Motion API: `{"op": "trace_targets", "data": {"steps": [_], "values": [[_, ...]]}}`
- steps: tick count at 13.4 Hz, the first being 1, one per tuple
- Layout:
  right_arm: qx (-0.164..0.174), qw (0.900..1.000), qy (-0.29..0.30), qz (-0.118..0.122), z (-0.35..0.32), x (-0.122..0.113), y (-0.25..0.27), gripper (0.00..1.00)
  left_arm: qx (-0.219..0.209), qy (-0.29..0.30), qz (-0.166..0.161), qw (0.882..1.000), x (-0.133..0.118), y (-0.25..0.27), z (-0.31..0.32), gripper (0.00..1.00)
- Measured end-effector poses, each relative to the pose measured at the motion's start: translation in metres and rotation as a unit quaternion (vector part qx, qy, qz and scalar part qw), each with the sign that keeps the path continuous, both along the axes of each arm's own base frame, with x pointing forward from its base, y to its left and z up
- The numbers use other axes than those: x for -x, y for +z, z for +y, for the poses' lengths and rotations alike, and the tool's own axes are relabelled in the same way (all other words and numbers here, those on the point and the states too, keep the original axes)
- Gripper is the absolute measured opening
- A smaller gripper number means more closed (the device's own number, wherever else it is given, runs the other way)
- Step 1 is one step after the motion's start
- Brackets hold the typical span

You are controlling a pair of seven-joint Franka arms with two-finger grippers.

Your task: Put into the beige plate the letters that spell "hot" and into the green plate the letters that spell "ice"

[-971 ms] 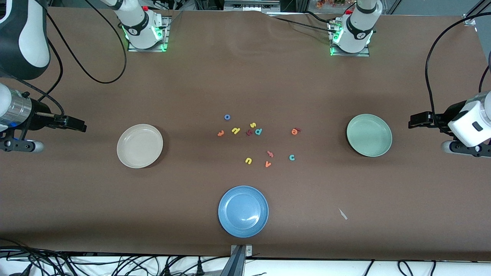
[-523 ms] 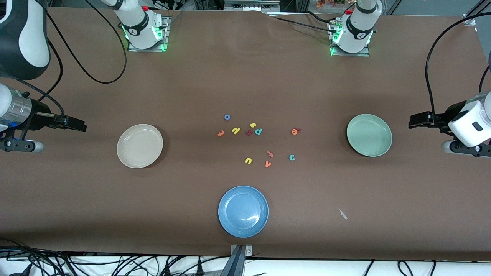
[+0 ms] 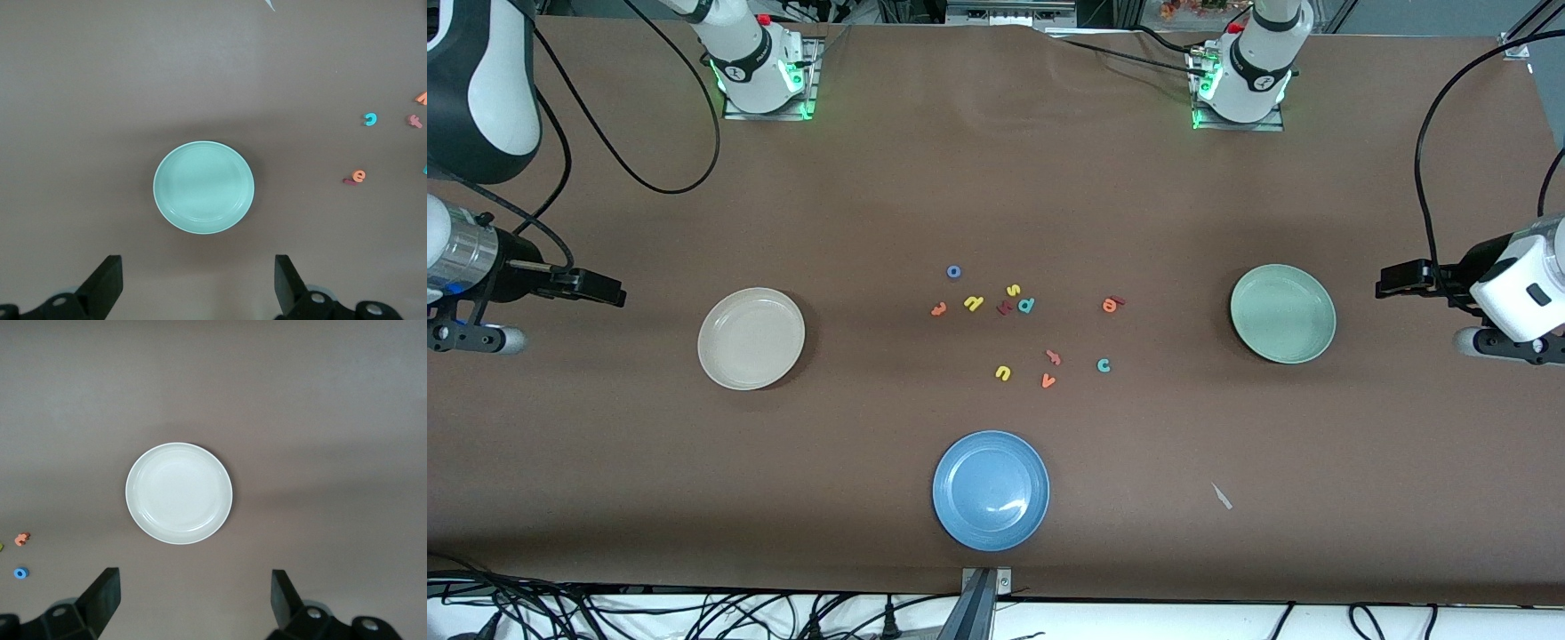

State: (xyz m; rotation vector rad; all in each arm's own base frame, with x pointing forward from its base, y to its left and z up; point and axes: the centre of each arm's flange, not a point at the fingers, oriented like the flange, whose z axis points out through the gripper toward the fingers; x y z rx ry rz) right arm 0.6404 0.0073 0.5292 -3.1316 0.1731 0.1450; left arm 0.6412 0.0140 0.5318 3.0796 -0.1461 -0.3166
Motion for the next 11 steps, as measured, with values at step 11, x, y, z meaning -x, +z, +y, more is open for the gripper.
{"op": "trace_targets", "data": {"steps": [11], "values": [[0.003, 0.999, -0.001, -0.038, -0.001, -0.010, 0.008, 1.00, 0.021, 0.065, 0.073, 0.995, 0.015, -0.064, -0.100, 0.99]]}}
